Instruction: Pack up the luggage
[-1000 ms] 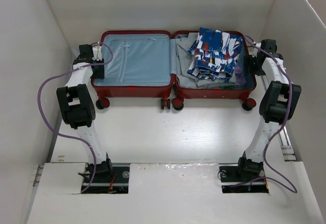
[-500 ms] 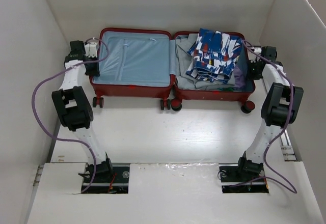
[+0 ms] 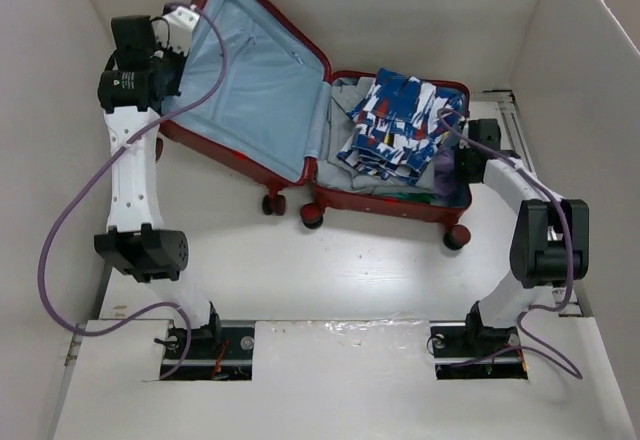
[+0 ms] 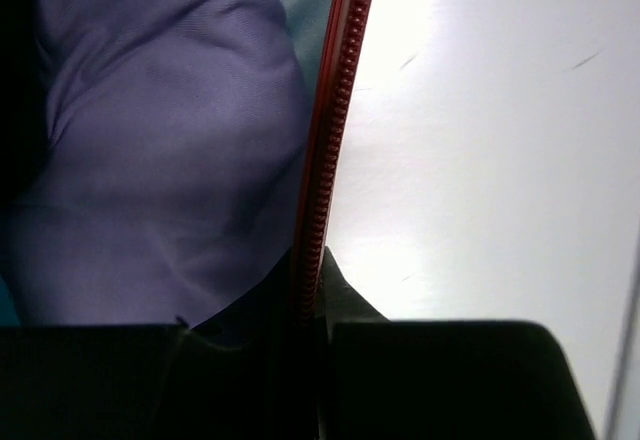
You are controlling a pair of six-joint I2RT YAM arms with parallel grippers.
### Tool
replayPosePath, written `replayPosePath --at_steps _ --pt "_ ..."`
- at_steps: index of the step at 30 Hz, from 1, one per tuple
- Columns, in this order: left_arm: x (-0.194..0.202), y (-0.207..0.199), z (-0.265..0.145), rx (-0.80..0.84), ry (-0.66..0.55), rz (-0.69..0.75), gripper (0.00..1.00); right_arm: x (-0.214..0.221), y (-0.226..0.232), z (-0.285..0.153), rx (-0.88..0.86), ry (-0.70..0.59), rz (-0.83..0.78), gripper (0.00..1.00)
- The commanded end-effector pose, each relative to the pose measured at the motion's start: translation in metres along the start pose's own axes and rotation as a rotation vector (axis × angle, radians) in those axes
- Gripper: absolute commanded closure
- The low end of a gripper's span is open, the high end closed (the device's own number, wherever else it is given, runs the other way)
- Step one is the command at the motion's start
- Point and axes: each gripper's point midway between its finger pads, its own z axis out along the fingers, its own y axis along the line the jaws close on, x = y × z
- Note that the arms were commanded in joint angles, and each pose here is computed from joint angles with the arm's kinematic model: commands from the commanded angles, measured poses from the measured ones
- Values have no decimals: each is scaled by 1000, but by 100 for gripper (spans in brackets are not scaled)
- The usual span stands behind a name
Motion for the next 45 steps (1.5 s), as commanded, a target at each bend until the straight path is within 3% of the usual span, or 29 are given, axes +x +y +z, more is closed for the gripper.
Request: replayPosePath --at_steps 1,6,10,12,13,14,15,16,19,22,23,24,26,27,31,33,34,36,39,41,43,45 --pt "-101 -108 -105 281 -356 133 100 -21 216 -72 -682 -152 -36 100" --pt "-126 -167 -140 384 -445 162 100 -3 277 -126 -782 -187 -5 100" --pt "-145 -225 -167 527 -513 154 100 3 285 -155 -837 -222 25 100" --pt "-153 -253 -182 596 -545 161 100 6 281 -164 -865 -223 24 85" --pt "-157 -286 -200 671 -572 186 100 13 264 -157 -824 -187 62 69" --pt "-155 -305 -206 706 -572 205 100 7 247 -171 -798 -217 84 37" --pt "-154 -338 -222 763 -585 238 100 11 205 -175 -660 -206 130 30" --pt "-154 -337 -218 747 -582 235 100 3 187 -165 -580 -232 165 25" --pt "-142 -401 -248 878 -582 285 100 11 100 -198 -275 -284 231 0" --pt "-125 -459 -281 1006 -597 363 100 20 33 -239 -61 -335 273 0" --pt "-124 -467 -292 1028 -621 380 51 22 18 -247 -11 -342 291 0" --pt "-117 -482 -311 1092 -634 405 30 26 9 -256 24 -331 276 0" --pt "-120 -485 -337 1136 -686 414 3 30 -3 -258 78 -310 270 0" --pt "-123 -484 -347 1144 -716 422 0 34 -8 -255 97 -290 272 0" --pt "-153 -424 -369 998 -850 406 0 31 -1 -239 48 -263 266 0" --pt "-147 -399 -335 822 -793 437 0 31 12 -233 -27 -260 257 0" --pt "-144 -366 -332 762 -798 440 0 39 17 -222 -49 -235 253 0" --pt "-118 -326 -262 593 -637 461 0 40 28 -213 -88 -235 258 0" --pt "-56 -265 -205 413 -458 526 0 52 49 -192 -138 -204 238 0" --pt "-20 -234 -194 390 -374 542 0 57 69 -181 -195 -175 210 0" --pt "11 -236 -187 499 -298 574 0 58 82 -162 -228 -129 189 0" --pt "51 -216 -171 526 -126 562 0 57 93 -144 -257 -92 169 0"
